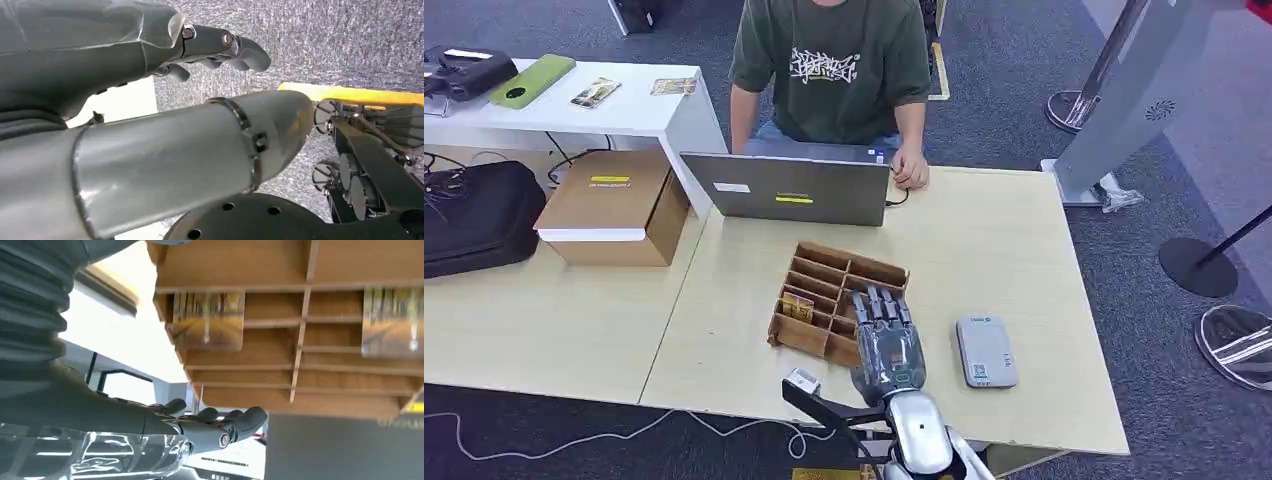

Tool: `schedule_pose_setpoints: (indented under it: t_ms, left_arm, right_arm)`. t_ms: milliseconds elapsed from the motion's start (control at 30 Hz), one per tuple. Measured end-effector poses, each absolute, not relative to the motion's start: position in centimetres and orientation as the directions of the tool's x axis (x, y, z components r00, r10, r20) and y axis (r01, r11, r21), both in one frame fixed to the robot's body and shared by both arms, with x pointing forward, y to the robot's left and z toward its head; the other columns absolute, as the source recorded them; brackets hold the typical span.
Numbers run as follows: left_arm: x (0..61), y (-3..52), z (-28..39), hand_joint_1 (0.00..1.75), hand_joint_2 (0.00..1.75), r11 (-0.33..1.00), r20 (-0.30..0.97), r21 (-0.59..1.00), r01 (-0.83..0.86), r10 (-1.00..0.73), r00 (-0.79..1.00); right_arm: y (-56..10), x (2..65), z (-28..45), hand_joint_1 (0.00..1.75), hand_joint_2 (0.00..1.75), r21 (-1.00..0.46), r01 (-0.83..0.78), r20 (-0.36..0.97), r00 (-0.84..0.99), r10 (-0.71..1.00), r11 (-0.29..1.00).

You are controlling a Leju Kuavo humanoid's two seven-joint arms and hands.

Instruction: Pass the card to the sensor for recognition and then transmit it.

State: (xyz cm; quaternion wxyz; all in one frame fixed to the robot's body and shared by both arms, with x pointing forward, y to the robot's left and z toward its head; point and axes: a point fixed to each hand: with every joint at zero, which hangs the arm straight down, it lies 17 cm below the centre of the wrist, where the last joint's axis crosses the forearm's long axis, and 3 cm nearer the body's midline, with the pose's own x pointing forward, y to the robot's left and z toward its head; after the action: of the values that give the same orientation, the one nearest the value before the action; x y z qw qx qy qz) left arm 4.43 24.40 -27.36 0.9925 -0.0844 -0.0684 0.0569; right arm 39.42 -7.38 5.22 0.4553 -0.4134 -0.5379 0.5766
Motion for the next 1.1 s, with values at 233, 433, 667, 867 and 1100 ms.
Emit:
schedule_pose_setpoints:
  t_ms: [233, 433, 667, 867, 1100]
  left_arm:
    - [4.4, 24.3, -27.4, 0.00, 0.00, 0.979, 0.121, -0.176, -0.105, 0.127, 0.985]
    - [4.4, 24.2, -27.4, 0.00, 0.00, 0.976, 0.118, -0.179, -0.120, 0.143, 0.983]
    - [4.5, 24.0, -27.3, 0.00, 0.00, 0.974, 0.117, -0.182, -0.138, 0.161, 0.980]
    - [4.5, 23.5, -27.3, 0.00, 0.00, 0.972, 0.116, -0.188, -0.142, 0.165, 0.979]
    - [4.5, 23.2, -27.3, 0.00, 0.00, 0.971, 0.115, -0.194, -0.142, 0.166, 0.979]
  right_arm:
    - [-6.6, 39.2, 3.2, 0.00, 1.75, -0.992, -0.122, 0.014, -0.271, 0.962, -0.020]
    - [-6.7, 39.3, 2.3, 0.00, 1.75, -0.988, -0.149, 0.007, -0.248, 0.969, -0.031]
    - [-8.0, 40.0, 2.5, 0.00, 1.75, -0.988, -0.147, -0.013, -0.179, 0.984, -0.040]
    - [-8.8, 40.4, 3.5, 0.00, 1.75, -0.992, -0.123, -0.018, -0.132, 0.991, -0.035]
    - [-8.6, 40.1, 4.1, 0.00, 1.75, -0.993, -0.113, -0.013, -0.141, 0.990, -0.029]
